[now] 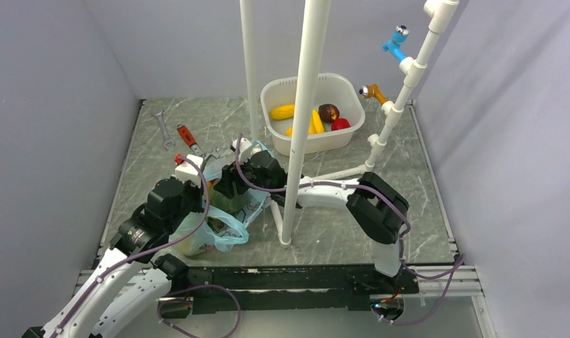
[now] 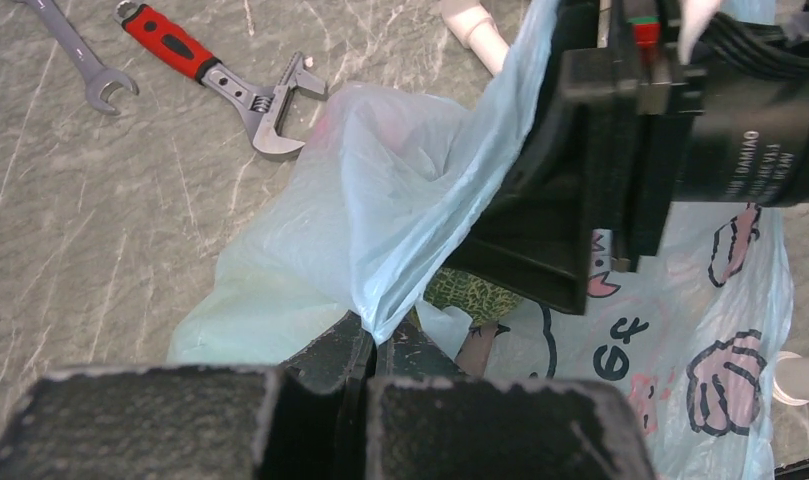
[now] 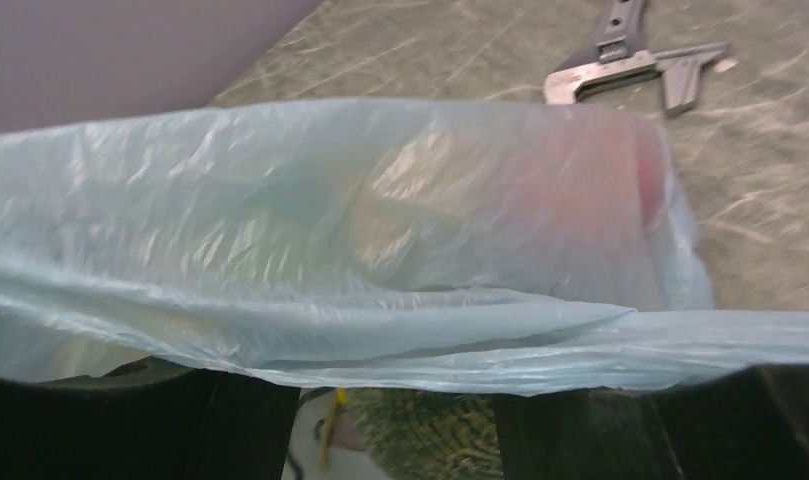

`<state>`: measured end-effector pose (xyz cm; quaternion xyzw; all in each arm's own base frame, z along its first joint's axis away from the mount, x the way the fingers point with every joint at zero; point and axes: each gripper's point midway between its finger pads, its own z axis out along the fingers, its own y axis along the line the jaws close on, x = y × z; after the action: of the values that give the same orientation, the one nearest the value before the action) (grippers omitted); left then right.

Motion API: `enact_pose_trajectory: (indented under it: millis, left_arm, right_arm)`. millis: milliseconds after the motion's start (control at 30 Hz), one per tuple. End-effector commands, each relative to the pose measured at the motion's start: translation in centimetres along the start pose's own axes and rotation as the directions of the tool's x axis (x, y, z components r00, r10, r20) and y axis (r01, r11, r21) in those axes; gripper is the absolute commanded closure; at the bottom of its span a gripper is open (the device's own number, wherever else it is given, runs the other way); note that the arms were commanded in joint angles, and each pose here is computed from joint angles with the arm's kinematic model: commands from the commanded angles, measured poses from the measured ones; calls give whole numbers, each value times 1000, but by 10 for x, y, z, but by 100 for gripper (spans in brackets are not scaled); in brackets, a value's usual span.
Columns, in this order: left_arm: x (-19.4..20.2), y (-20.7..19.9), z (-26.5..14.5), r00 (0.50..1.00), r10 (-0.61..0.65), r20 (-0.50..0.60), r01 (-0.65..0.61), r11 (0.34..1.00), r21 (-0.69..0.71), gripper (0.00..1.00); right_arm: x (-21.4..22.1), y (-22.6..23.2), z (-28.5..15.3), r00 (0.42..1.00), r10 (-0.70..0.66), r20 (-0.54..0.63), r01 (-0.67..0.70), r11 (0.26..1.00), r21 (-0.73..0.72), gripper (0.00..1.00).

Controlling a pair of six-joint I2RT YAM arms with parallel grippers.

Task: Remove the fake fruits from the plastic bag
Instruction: Adjust the fake fruit in the plastic bag.

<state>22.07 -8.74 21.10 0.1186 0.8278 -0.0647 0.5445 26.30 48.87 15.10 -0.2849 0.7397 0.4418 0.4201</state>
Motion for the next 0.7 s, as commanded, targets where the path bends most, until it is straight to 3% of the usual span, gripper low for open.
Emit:
enact_pose_trajectory:
  millis: [0,233,400,667]
  left_arm:
    - [-15,3,1,999,-12,46,12,1000,-20,100]
    - [-12,34,-4,998,-42,43,50,979,-199,100]
    - [-10,39,-2,999,-43,22,47,972,-230,100]
    - [-13,40,-7,997,-49,58,61,973,-225,100]
  right_arm:
    - [13,-24,9,993,-98,-66,104,989,101,36]
    - [68,-13,-27,988,-27,-154,28,1000,3,37]
    - [82,8,-59,984,50,-172,-63,995,-72,38]
    - [79,13,-81,986,25,-168,-38,997,-74,37]
